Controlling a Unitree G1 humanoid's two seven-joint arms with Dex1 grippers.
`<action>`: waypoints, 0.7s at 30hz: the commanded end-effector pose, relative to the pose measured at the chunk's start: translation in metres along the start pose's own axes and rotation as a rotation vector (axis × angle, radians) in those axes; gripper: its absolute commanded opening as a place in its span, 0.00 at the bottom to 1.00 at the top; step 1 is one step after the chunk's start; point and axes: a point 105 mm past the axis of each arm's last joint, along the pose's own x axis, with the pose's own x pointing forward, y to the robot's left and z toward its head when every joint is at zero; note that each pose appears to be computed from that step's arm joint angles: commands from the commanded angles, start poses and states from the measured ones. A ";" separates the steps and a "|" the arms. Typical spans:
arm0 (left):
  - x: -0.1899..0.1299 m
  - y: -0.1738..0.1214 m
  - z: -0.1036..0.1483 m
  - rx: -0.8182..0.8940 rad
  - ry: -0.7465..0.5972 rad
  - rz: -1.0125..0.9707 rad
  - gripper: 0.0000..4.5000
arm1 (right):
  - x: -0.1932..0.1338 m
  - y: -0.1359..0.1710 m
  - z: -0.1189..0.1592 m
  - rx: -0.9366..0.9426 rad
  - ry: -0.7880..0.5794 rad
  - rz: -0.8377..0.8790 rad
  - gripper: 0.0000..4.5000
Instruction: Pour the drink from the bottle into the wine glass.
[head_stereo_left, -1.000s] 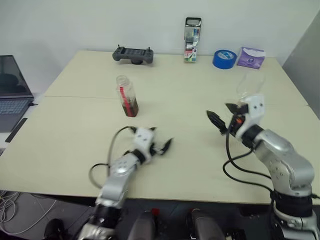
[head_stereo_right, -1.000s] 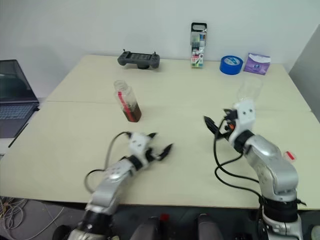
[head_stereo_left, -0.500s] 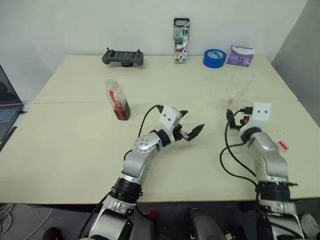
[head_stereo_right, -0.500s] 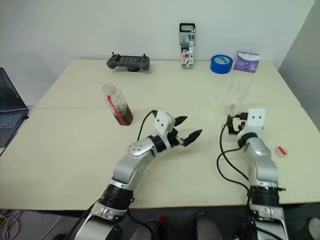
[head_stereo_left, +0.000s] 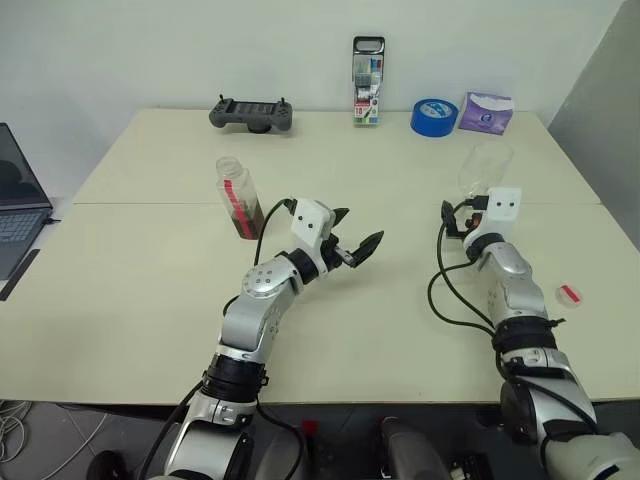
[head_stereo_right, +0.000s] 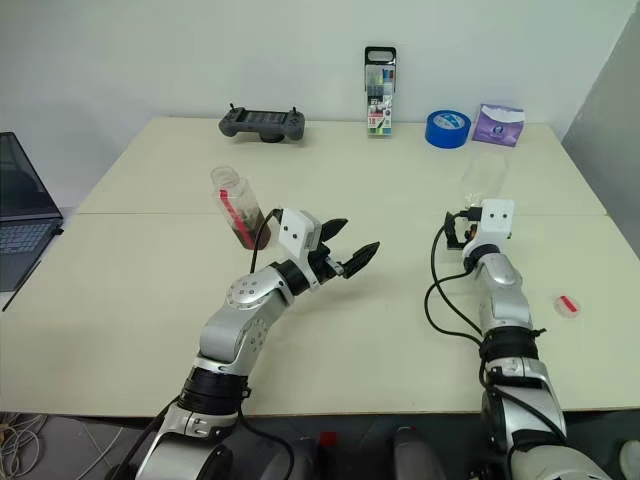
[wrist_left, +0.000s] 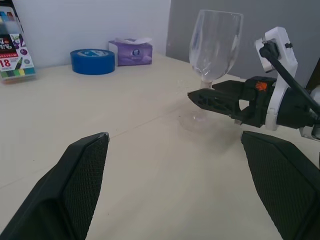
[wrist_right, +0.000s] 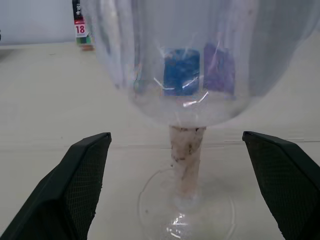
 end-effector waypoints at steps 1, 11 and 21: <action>-0.003 0.000 0.017 0.020 -0.052 0.005 0.99 | 0.008 -0.008 0.016 0.006 -0.053 -0.012 1.00; -0.008 0.008 0.021 0.032 -0.055 0.049 1.00 | 0.016 -0.001 0.023 0.016 -0.083 -0.009 0.43; -0.022 0.020 0.017 0.047 -0.022 0.074 1.00 | 0.004 0.028 0.081 -0.081 -0.269 0.124 0.07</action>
